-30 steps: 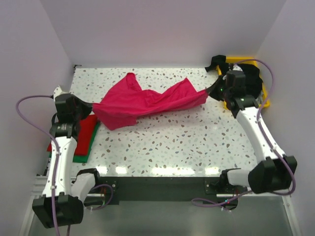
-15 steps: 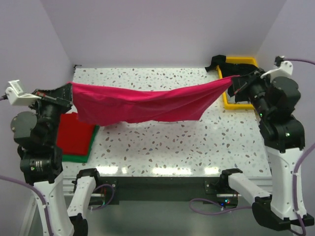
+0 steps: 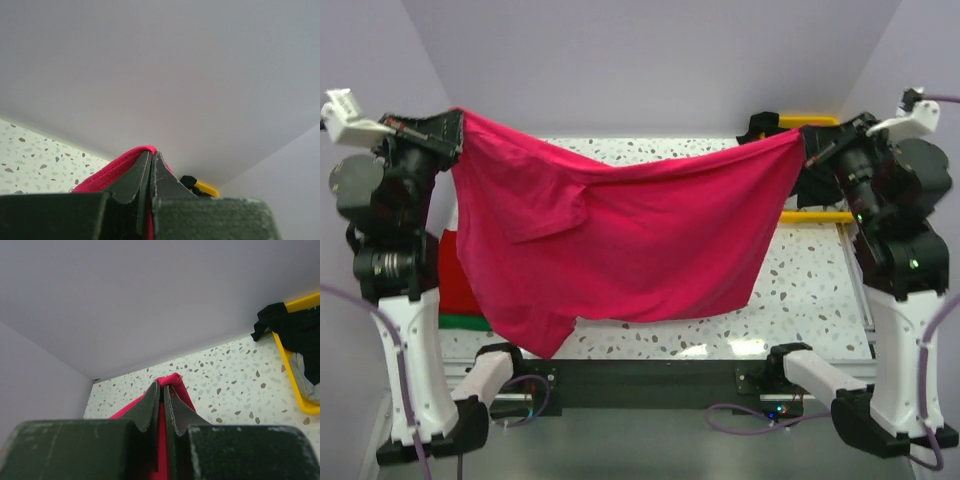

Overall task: Fold and stack the t-shirts
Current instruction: Flatten the tshirt out

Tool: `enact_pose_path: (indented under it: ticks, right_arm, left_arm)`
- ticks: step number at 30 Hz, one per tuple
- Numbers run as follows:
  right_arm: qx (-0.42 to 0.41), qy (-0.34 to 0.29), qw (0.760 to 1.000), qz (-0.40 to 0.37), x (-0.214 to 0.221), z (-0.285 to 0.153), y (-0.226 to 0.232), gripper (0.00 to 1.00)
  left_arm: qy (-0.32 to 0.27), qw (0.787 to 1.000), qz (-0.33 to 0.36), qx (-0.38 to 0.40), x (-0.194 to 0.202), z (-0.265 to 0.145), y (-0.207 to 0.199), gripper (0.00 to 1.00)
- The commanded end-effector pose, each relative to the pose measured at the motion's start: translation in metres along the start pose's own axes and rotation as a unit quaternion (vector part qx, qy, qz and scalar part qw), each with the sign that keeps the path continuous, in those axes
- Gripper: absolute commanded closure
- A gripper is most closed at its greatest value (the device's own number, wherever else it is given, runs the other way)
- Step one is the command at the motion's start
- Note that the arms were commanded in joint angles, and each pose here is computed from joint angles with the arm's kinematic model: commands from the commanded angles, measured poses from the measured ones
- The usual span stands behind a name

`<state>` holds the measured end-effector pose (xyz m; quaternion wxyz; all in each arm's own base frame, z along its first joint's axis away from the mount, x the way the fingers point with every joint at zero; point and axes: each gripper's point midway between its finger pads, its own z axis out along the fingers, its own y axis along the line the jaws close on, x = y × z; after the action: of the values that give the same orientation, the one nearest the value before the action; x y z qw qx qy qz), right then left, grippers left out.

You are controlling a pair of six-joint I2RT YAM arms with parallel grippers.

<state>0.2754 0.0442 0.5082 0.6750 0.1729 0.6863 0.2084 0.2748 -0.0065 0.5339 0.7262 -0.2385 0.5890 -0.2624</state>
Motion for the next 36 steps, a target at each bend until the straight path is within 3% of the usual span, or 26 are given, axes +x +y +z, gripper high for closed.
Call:
enact_pose_path:
  ticks: [1,6,7,9,11,13,17,20,21,23,24,25,27,28,30,31,36]
  right_arm:
    - [-0.006,0.016,1.0,0.012,0.023,0.065,-0.002,0.95]
    - [-0.017,0.019,0.999,0.026,0.044,0.153,-0.001,0.98]
    - [-0.023,0.006,0.999,0.029,0.032,0.164,0.005,0.99]
    - [-0.03,-0.011,0.999,0.031,0.018,0.189,0.009,1.0]
    - [-0.036,-0.027,0.998,0.033,0.004,0.199,0.014,1.0]
    - [-0.037,-0.043,0.998,0.036,-0.013,0.206,0.011,1.0]
    - [-0.042,-0.061,0.996,0.052,-0.025,0.195,-0.003,1.0]
    - [-0.025,-0.031,0.997,0.061,0.008,0.191,-0.025,1.0]
    - [-0.008,0.002,0.998,0.069,0.038,0.194,-0.042,1.0]
    - [0.005,0.033,0.996,0.082,0.063,0.19,-0.063,1.0]
    - [0.031,0.076,0.992,0.099,0.107,0.19,-0.088,1.0]
    - [0.034,0.089,0.99,0.106,0.124,0.189,-0.097,1.0]
    - [0.067,0.15,0.978,0.13,0.185,0.176,-0.128,1.0]
    - [0.072,0.165,0.974,0.136,0.203,0.172,-0.136,1.0]
    - [0.101,0.215,0.96,0.151,0.255,0.154,-0.162,1.0]
    - [0.106,0.223,0.957,0.153,0.267,0.151,-0.169,1.0]
    - [0.169,0.304,0.924,0.159,0.347,0.123,-0.218,1.0]
  left_arm:
    - [0.013,0.999,-0.014,0.031,0.014,0.061,0.008,1.0]
    - [0.046,0.997,-0.036,0.055,0.039,0.14,0.025,1.0]
    - [0.03,0.996,-0.031,0.077,0.024,0.148,0.011,1.0]
    - [0.052,0.995,-0.032,0.079,0.036,0.179,0.019,1.0]
    - [0.032,0.993,-0.015,0.111,0.011,0.188,-0.005,1.0]
    - [0.044,0.993,-0.006,0.109,0.014,0.205,0.001,1.0]
    - [0.026,0.99,0.023,0.139,-0.01,0.195,-0.018,1.0]
    - [0.041,0.991,0.018,0.123,0.009,0.184,0.0,1.0]
    - [0.049,0.992,0.014,0.117,0.018,0.182,0.006,1.0]
    - [0.081,0.993,0.001,0.086,0.052,0.173,0.038,1.0]
    - [0.097,0.992,-0.007,0.076,0.069,0.17,0.05,1.0]
    - [0.126,0.99,-0.022,0.052,0.102,0.165,0.079,1.0]
    - [0.148,0.988,-0.033,0.031,0.128,0.148,0.098,1.0]
    - [0.183,0.982,-0.05,-0.003,0.166,0.135,0.128,1.0]
    - [0.197,0.978,-0.057,-0.034,0.193,0.117,0.15,1.0]
    - [0.23,0.968,-0.07,-0.069,0.23,0.099,0.177,1.0]
    - [0.298,0.934,-0.11,-0.161,0.314,0.042,0.24,1.0]
